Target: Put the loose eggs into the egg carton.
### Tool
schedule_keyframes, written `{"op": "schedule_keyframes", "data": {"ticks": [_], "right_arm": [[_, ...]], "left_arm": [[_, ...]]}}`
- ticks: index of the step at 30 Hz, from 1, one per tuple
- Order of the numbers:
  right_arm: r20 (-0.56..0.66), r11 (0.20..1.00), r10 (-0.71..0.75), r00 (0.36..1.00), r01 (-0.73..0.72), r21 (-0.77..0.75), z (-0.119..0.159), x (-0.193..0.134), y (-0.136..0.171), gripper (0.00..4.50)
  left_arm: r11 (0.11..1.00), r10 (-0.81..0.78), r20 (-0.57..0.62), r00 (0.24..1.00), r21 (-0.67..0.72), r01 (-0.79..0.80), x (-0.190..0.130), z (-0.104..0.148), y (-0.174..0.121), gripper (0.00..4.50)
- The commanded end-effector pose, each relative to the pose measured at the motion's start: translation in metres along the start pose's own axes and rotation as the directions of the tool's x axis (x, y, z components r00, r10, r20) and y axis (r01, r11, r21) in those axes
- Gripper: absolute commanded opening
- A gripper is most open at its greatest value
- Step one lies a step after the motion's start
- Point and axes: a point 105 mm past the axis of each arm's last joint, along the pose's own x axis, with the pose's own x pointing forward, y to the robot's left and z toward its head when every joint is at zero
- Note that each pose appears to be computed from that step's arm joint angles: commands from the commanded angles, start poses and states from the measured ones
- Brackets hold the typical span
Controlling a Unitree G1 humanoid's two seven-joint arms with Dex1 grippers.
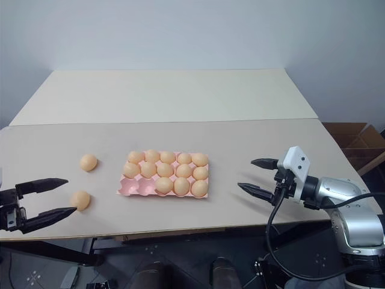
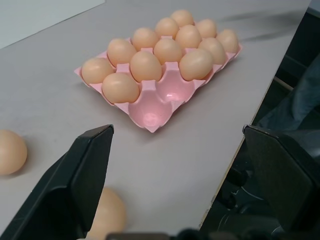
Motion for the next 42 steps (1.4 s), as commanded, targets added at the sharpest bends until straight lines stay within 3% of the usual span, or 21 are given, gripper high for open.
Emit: {"op": "schedule_keyframes", "data": {"ticks": [1, 5, 8, 16, 24, 30, 33, 36, 42], "right_arm": [[0.03, 0.999, -0.016, 0.999, 0.017, -0.05, 0.012, -0.001, -0.003, 4.49], [0.037, 0.998, 0.003, 0.999, 0.0, -0.07, 0.018, -0.003, 0.0, 4.49], [0.046, 0.997, 0.006, 0.999, -0.003, -0.075, 0.023, -0.003, 0.002, 4.49], [0.033, 0.998, 0.014, 0.999, -0.012, -0.061, 0.018, -0.001, 0.001, 4.49], [0.028, 0.998, 0.013, 1.0, -0.011, -0.069, 0.022, 0.0, -0.002, 4.49], [0.035, 0.998, 0.006, 0.999, -0.004, -0.066, 0.024, 0.002, -0.001, 4.49], [0.043, 0.998, -0.002, 0.999, 0.005, -0.058, 0.025, 0.004, 0.002, 4.49], [0.047, 0.998, -0.014, 0.999, 0.017, -0.052, 0.026, 0.004, 0.004, 4.5], [0.045, 0.997, -0.047, 0.998, 0.049, -0.052, 0.028, 0.0, 0.004, 4.5]], "left_arm": [[1.0, 0.016, 0.016, 1.0, 0.008, -0.016, -0.002, 0.004, 0.004, 4.5], [0.991, 0.117, -0.021, 0.993, -0.06, -0.118, -0.005, 0.003, 0.019, 4.5], [0.955, 0.25, -0.126, 0.96, -0.13, -0.266, -0.008, -0.001, 0.031, 4.5], [0.873, 0.371, -0.4, 0.838, -0.158, -0.462, 0.0, -0.031, 0.016, 4.5], [0.802, 0.429, -0.503, 0.75, -0.17, -0.573, 0.028, -0.055, 0.013, 4.5], [0.736, 0.472, -0.565, 0.677, -0.171, -0.655, 0.051, -0.076, 0.029, 4.5], [0.731, 0.473, -0.563, 0.678, -0.18, -0.659, 0.062, -0.078, 0.034, 4.5], [0.738, 0.473, -0.558, 0.682, -0.171, -0.652, 0.064, -0.076, 0.039, 3.91], [0.791, 0.463, -0.515, 0.721, -0.126, -0.598, 0.066, -0.06, 0.04, 1.9]]}}
